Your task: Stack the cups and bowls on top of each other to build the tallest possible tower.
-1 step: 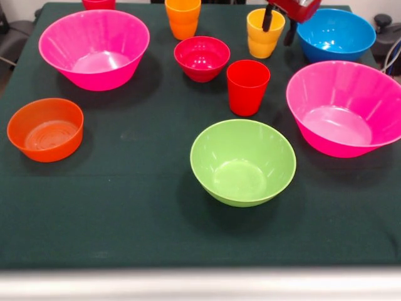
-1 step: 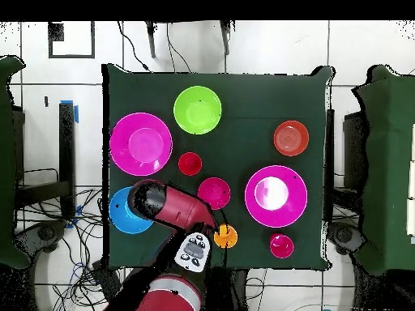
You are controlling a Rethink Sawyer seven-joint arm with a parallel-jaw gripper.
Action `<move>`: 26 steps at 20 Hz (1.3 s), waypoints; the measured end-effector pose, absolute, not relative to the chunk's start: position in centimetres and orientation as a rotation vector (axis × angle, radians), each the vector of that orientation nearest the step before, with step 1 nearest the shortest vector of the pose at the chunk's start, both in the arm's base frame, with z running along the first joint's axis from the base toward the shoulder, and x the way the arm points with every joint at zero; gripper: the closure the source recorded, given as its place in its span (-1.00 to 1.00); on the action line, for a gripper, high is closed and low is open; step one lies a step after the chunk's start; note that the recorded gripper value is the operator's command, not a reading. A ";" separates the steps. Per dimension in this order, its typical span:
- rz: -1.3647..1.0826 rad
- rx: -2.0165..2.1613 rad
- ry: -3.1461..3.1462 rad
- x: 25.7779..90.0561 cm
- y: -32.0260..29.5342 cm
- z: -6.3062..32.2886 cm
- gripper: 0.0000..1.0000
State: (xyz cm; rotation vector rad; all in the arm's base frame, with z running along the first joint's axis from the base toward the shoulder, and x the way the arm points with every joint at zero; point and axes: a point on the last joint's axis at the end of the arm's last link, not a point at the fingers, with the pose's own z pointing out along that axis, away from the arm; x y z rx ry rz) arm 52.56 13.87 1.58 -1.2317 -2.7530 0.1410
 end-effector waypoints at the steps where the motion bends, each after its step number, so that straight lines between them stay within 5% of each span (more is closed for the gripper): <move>1: 0.141 -1.242 -2.752 52.8 14.0 1.5 -1.00; 26: 0.146 -1.268 -2.749 52.9 14.4 1.5 -1.00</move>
